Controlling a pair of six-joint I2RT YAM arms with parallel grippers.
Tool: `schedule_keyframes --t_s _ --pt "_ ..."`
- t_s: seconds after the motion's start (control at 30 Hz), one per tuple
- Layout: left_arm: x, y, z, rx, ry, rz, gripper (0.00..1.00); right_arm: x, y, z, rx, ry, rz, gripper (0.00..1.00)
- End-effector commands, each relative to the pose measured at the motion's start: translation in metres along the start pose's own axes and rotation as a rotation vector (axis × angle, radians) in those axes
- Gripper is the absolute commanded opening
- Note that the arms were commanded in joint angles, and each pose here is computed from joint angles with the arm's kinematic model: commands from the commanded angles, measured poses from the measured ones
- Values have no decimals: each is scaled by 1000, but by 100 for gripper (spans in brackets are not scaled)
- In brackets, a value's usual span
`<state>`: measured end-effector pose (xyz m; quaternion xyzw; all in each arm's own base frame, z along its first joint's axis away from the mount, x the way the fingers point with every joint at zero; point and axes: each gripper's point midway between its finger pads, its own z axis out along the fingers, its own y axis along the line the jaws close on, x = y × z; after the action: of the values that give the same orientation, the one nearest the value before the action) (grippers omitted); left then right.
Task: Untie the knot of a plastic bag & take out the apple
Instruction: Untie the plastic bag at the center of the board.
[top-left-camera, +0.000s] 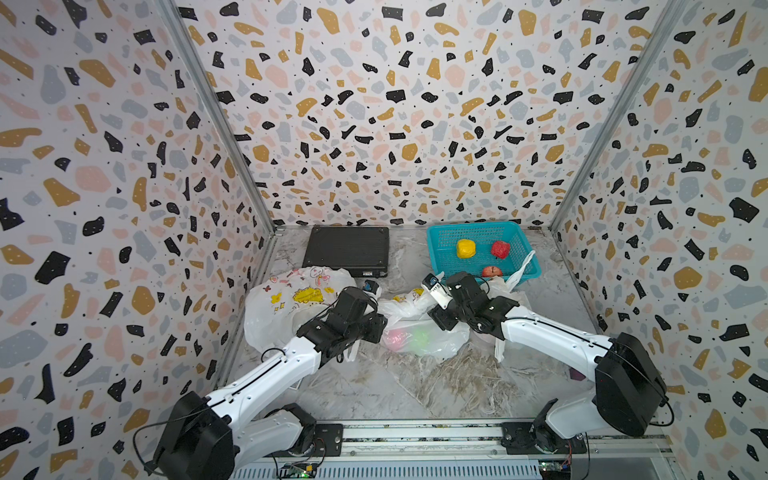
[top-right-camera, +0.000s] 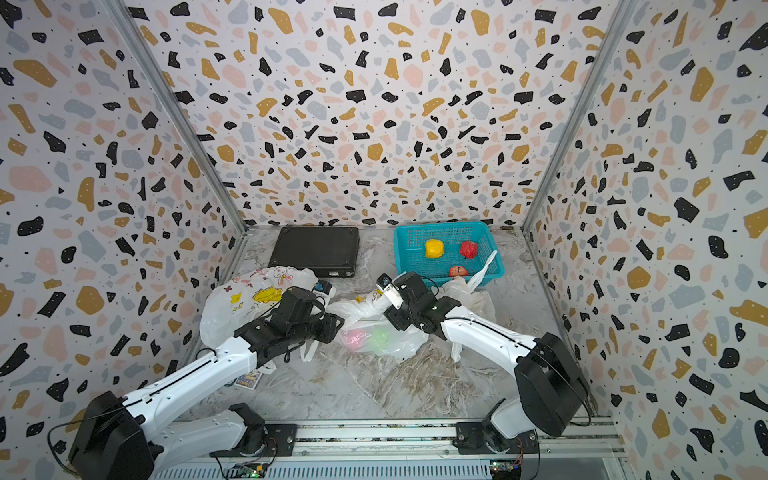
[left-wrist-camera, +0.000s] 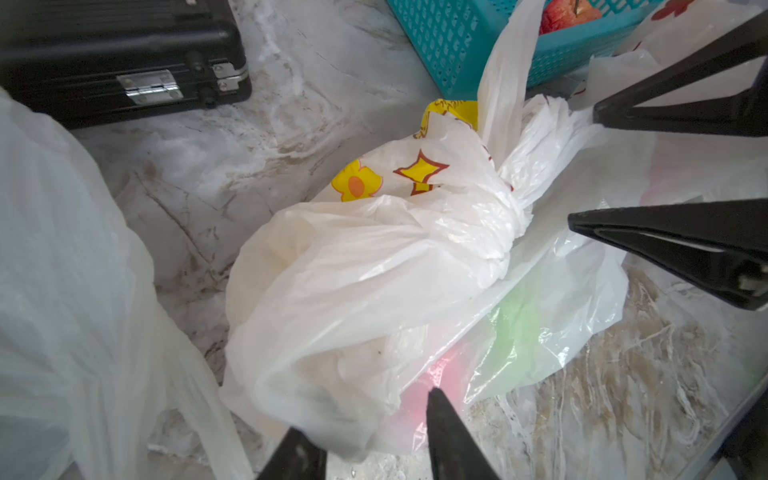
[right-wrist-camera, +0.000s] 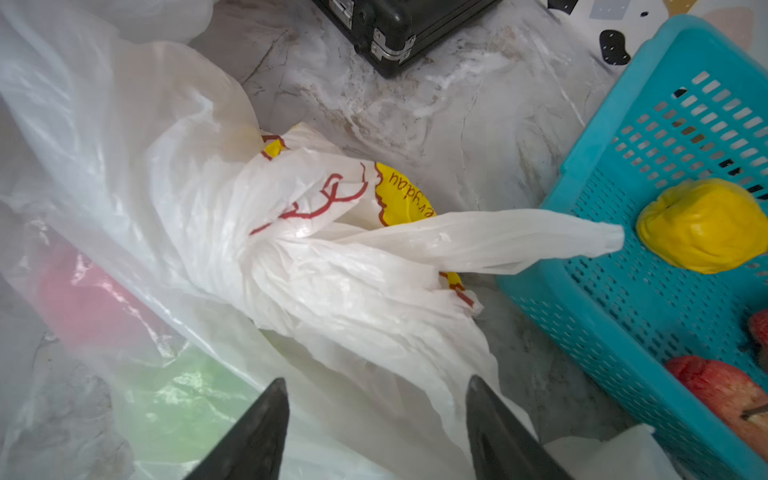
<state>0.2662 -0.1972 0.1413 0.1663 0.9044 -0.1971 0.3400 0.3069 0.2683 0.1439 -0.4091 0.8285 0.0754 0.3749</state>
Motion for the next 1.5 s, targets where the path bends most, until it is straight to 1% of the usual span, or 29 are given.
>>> schedule_keyframes --t_s 0.0,0.03,0.1,0.23,0.33,0.47,0.5,0.6,0.67,0.7,0.77,0.83,0.93,1.07,1.17,1.23,1.27,1.3,1.33,1.37,1.4,1.43,1.47 --pt "-26 -6 -16 -10 -71 44 62 -23 -15 -23 67 -71 -28 68" --pt "-28 -5 -18 -30 -78 63 70 -23 -16 -23 79 -70 -39 69" --pt "-31 -5 -17 -45 -76 87 77 -20 -16 -17 80 -48 -68 72" --pt "-29 -8 -3 -34 -25 116 85 -15 -13 2 61 -10 -107 75" --pt "-30 -9 10 -31 -2 155 86 -16 -16 13 47 -13 -86 75" --pt "-37 -18 20 4 41 202 86 -20 -19 20 43 -9 -84 65" --pt "-39 -18 21 -1 53 207 85 -19 -19 23 43 -1 -91 59" --pt "-43 -23 25 18 56 224 83 -17 -22 28 52 7 -89 25" --pt "-42 -23 30 22 78 226 80 -17 -23 29 46 -4 -85 6" --pt "-40 -23 31 20 96 225 79 -20 -24 28 43 -14 -82 0" --pt "-40 -21 31 12 99 216 81 -26 -23 22 37 -38 -81 0" --pt "-44 -21 26 7 77 213 83 -36 -22 11 23 -80 -80 0" --pt "-53 -19 11 -19 29 224 86 -60 -12 -14 -39 -202 -73 0" --pt "-60 -21 -4 -19 -15 278 90 -92 3 -46 -134 -364 -63 0" --pt "-58 -23 -4 -3 -17 311 89 -104 9 -56 -179 -417 -66 0" --pt "-57 -20 -2 -15 -15 313 86 -105 13 -58 -200 -428 -75 0" --pt "-57 -19 0 -12 -11 312 83 -105 12 -59 -196 -429 -73 0" --pt "-58 -17 0 -21 -10 311 74 -104 11 -58 -186 -423 -71 0" --pt "-59 -15 0 -31 -11 302 60 -102 8 -57 -170 -416 -66 0" --pt "-59 -15 -1 -26 -12 294 43 -100 3 -56 -148 -405 -58 0" --pt "-59 -14 -3 -28 -20 288 32 -96 -3 -55 -126 -392 -40 0" --pt "-59 -11 -5 -40 -29 282 24 -93 -10 -55 -110 -386 -13 0" --pt "-58 -9 -7 -46 -41 277 20 -90 -19 -55 -96 -388 31 0"
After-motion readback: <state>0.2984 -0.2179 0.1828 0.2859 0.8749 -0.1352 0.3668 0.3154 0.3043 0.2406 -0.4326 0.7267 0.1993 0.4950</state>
